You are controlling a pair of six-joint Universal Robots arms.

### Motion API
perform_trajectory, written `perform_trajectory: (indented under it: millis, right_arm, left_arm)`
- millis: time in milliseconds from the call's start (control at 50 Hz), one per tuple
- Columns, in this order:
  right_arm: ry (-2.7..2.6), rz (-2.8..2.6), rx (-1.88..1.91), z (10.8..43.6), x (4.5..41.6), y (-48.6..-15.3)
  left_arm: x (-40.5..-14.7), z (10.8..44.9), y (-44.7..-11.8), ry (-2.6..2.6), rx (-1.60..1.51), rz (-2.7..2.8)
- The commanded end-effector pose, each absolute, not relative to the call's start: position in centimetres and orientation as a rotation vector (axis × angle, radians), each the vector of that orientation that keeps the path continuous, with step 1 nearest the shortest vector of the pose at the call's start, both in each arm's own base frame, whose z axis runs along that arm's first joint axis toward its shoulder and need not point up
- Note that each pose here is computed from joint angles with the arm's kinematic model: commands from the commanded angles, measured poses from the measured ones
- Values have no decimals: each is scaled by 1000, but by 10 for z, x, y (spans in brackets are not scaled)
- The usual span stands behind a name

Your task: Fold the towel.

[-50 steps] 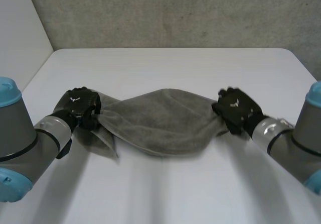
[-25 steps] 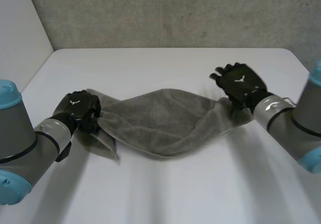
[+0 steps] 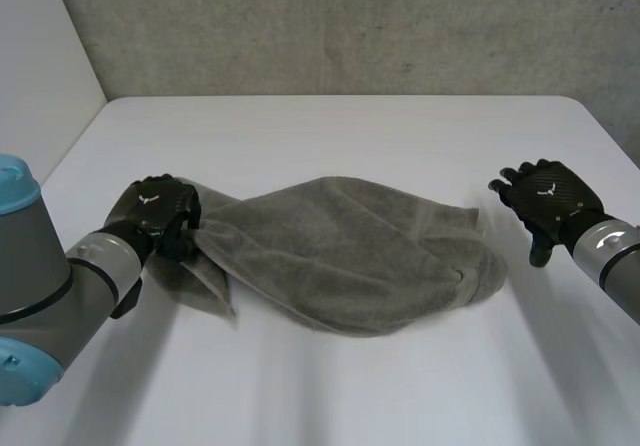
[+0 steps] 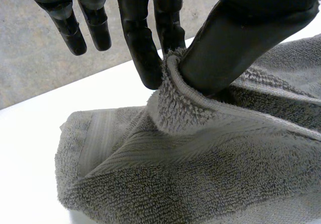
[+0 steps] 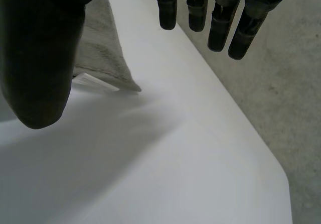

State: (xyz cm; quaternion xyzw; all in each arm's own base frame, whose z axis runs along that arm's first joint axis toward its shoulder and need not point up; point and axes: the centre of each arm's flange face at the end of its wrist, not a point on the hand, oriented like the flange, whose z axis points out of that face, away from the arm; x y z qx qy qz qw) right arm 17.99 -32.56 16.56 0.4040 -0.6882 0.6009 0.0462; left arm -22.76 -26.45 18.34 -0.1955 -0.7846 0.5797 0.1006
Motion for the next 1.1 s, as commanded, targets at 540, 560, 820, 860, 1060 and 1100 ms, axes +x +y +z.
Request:
perform_trajectory:
  millis: [540,560,820,860,1060,1100]
  right_arm:
    - [-2072,2115,1615,159,184,-307]
    - [-2073,2115,1615,159,184,-307]
    - [-2293,2085,1699,155,182,-277]
    - [-2296,2077,1702,155,182,-274]
    - [-2301,1869,1529,156,171,-276]
    - [-2335,1727,1439,154,163,-274]
  left_arm:
    - [-227,180,-262,-2329,-577,1699]
    - [-227,180,-262,-2328,-578,1698]
    - [-227,182,-264,-2323,-574,1708]
    - [-227,182,-263,-2323,-574,1708]
    - [-225,185,-264,-2322,-567,1718]
    - [-226,186,-262,-2320,-571,1717]
